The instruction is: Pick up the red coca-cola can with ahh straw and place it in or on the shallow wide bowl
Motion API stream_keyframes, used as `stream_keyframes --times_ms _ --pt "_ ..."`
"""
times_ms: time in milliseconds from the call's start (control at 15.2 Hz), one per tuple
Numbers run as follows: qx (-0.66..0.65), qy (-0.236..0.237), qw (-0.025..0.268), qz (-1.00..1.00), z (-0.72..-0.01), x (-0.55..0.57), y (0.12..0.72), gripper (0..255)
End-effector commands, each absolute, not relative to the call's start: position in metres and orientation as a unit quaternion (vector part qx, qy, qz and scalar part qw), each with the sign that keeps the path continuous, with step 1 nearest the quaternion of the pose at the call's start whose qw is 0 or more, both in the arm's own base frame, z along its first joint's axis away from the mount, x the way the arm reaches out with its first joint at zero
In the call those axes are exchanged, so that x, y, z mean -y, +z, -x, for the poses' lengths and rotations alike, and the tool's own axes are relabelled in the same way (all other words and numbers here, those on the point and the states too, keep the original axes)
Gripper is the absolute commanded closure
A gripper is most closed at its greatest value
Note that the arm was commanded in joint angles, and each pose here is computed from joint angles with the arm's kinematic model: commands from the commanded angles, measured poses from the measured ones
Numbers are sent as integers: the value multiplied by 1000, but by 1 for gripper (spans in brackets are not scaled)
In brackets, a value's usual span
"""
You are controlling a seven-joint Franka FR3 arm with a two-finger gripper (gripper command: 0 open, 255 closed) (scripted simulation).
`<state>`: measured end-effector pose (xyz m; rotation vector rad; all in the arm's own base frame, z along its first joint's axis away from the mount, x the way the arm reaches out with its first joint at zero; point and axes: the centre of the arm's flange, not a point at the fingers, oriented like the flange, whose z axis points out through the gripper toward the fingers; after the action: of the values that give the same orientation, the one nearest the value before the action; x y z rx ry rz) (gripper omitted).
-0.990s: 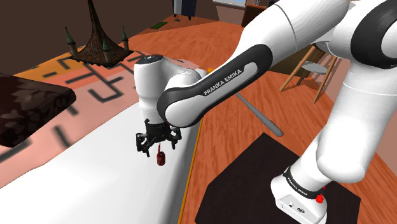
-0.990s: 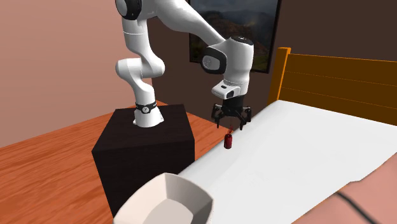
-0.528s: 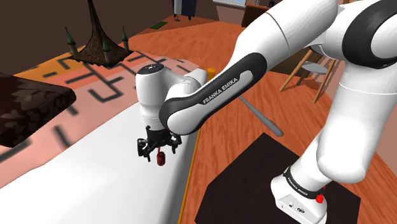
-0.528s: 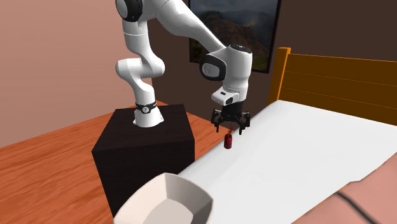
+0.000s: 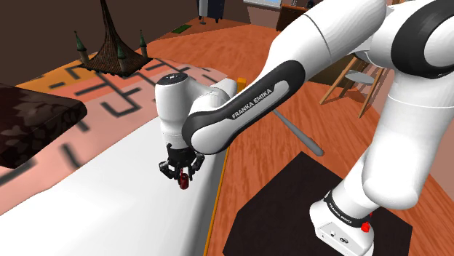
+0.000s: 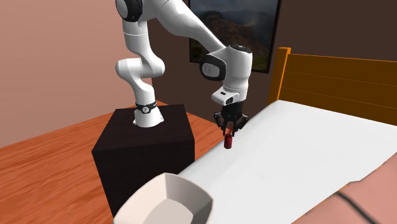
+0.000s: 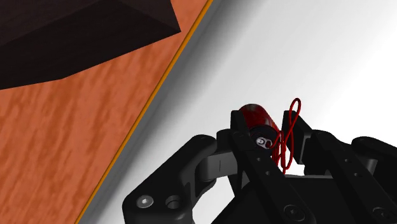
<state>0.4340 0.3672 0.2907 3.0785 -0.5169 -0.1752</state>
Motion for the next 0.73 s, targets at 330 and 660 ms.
stream_keyframes --times_ms 330,660 --pt "165 -57 8 -985 -434 -367 290 255" --pt "165 -57 8 -985 -434 -367 316 255"
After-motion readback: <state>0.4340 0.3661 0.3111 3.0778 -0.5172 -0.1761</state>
